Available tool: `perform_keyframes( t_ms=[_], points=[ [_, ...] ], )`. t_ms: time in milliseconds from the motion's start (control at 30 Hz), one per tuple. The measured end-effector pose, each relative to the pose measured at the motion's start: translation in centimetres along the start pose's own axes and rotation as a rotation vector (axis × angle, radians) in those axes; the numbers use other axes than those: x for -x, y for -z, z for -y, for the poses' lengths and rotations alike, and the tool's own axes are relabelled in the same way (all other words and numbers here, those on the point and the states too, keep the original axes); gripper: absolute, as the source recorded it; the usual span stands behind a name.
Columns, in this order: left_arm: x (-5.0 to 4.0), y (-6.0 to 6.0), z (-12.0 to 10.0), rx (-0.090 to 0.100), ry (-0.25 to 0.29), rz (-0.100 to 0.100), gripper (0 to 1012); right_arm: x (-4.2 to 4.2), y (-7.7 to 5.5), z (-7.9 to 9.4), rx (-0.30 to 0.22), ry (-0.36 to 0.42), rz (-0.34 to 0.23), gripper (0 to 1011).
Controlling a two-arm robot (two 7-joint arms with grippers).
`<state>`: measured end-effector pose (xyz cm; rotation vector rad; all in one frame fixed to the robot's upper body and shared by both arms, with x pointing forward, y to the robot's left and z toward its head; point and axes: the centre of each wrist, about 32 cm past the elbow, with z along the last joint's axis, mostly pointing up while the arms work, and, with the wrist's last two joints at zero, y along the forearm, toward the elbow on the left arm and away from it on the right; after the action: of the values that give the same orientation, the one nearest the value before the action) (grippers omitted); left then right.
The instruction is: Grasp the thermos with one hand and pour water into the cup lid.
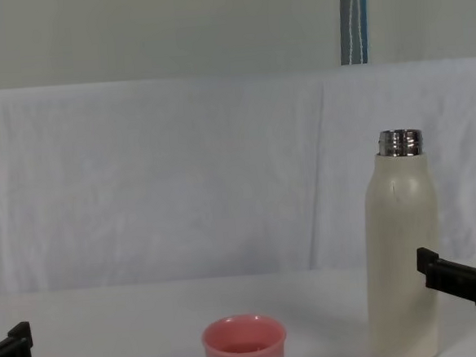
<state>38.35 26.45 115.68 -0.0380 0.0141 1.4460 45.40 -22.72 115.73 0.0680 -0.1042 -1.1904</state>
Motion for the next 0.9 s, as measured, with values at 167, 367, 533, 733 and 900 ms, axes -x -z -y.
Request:
perform_keyframes(
  t_ms=[167, 367, 533, 733, 900],
  points=[
    [0.0, 0.0, 0.0, 0.0, 0.0, 0.0, 1001, 0.05, 0.06, 0.1, -0.007, -0.03, -0.012, 1001],
    [0.0, 0.0, 0.0, 0.0, 0.0, 0.0, 1001, 0.05, -0.02, 0.16, -0.009, -0.05, -0.013, 1001],
    [0.0, 0.0, 0.0, 0.0, 0.0, 0.0, 1001, 0.13, -0.04, 0.17, -0.01, -0.067, -0.018, 1001],
    [0.0, 0.0, 0.0, 0.0, 0.0, 0.0, 1001, 0.27, 0.05, 0.3, -0.006, -0.089, -0.026, 1001],
    [0.0, 0.0, 0.0, 0.0, 0.0, 0.0, 1001, 0.37, 0.15, 0.49, -0.001, -0.101, -0.031, 1001]
  ],
)
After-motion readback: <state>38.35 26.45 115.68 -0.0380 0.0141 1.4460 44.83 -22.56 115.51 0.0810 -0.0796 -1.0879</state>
